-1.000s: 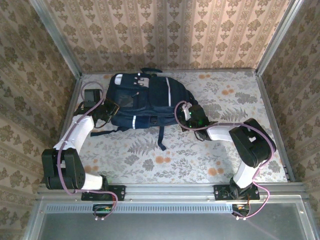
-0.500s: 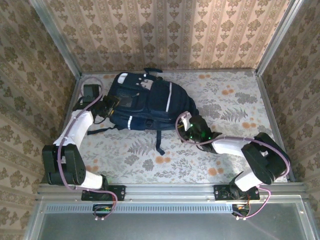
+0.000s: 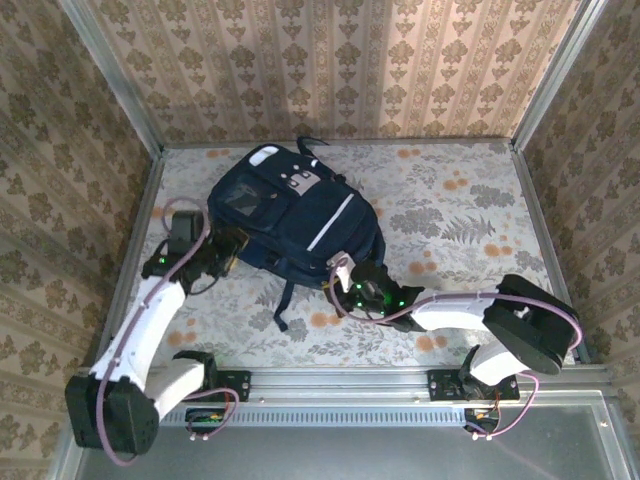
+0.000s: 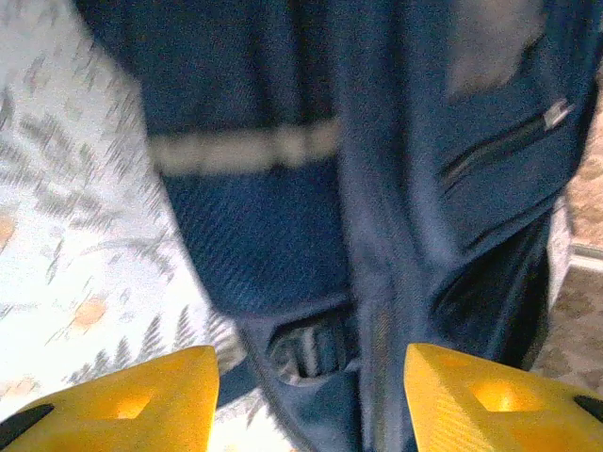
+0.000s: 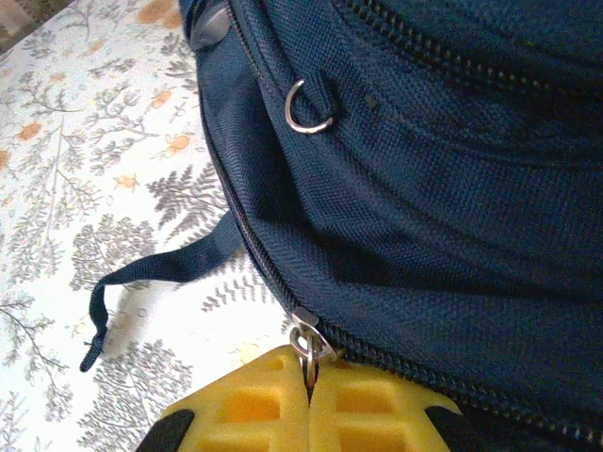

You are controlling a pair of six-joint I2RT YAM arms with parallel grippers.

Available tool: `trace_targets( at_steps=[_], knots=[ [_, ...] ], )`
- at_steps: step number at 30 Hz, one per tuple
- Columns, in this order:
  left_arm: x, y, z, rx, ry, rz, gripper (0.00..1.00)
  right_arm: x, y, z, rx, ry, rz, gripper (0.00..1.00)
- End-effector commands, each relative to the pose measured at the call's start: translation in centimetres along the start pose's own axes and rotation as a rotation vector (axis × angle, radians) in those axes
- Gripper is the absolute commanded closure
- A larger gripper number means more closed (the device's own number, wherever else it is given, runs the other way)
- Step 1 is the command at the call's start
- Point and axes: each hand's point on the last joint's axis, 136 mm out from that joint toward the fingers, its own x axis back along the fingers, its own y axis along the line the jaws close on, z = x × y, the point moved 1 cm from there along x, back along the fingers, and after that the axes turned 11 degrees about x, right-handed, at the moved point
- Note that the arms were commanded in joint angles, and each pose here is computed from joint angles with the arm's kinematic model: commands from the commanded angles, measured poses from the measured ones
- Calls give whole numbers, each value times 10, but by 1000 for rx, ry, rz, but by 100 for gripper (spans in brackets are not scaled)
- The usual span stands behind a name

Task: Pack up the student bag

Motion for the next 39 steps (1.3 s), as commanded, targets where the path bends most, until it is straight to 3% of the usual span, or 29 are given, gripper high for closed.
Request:
trace_targets(
  at_steps=[1, 8, 18, 24, 29, 39],
  knots=[
    [-9, 15, 21, 59, 48, 27, 45, -9, 13, -33, -23, -99, -17, 100],
    [-44, 30, 45, 25, 88, 29, 56, -14, 18, -40, -51, -130, -33, 100],
    [-69, 21, 57, -101, 30, 67, 59, -14, 18, -28, -82, -119, -38, 100],
    [-81, 33, 50, -97, -12, 32, 78, -15, 14, -27, -88, -109, -18, 100],
    [-76, 22, 39, -128, -75, 27, 99, -14, 1, -13, -50, -23, 69, 100],
    [-59, 23, 16, -126, -153, -13, 100, 14, -29, 16, 1, 202, 240, 100]
  ],
)
